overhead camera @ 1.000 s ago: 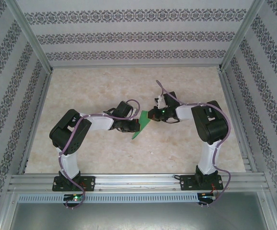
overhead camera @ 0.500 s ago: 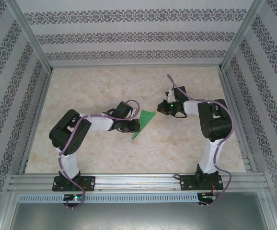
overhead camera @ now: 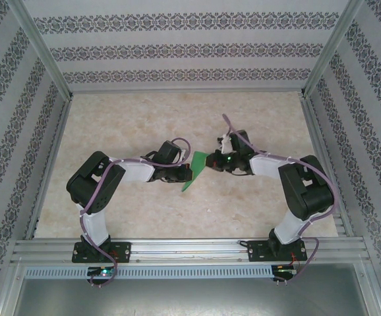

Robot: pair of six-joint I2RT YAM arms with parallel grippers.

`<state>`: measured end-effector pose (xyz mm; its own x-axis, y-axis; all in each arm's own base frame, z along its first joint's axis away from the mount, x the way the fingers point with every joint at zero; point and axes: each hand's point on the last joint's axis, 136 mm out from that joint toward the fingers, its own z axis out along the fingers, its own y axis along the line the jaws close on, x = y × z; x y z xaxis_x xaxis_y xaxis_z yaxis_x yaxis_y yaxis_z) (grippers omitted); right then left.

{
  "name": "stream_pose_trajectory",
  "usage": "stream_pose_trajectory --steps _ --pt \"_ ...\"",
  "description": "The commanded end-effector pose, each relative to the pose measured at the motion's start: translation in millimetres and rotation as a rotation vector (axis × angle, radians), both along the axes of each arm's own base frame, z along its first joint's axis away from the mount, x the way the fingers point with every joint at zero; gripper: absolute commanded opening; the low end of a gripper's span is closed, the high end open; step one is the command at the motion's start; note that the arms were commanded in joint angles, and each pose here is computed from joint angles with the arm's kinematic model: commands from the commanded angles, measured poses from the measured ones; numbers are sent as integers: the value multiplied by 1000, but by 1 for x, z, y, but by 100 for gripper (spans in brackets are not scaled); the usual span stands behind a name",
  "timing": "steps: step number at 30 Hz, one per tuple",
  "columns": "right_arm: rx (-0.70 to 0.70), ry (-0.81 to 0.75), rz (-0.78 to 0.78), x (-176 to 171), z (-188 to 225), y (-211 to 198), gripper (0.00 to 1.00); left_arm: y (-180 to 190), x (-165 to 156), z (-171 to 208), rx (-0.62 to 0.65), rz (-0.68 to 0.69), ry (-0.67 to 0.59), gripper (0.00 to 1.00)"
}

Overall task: Fold a paper plane with a square sheet of paper (fold left side to right side)
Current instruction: Fold the wing for the fifth time at the center of the table.

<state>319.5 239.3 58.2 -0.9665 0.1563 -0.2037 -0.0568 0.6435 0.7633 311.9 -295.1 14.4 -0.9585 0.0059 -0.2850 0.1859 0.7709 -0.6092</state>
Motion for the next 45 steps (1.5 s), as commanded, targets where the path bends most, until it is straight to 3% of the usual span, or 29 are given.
stream_pose_trajectory --steps 1,15,38,45 --pt "59 7 -7 -1 0 19 0 55 -46 -78 280 64 189 0" --pt "47 10 30 7 -21 43 0 56 -46 -80 293 59 193 0" --pt "-34 46 6 19 -50 38 0 57 -46 -80 299 57 185 0" --pt "-141 146 -5 3 -75 21 0 44 -34 -51 225 43 116 5"
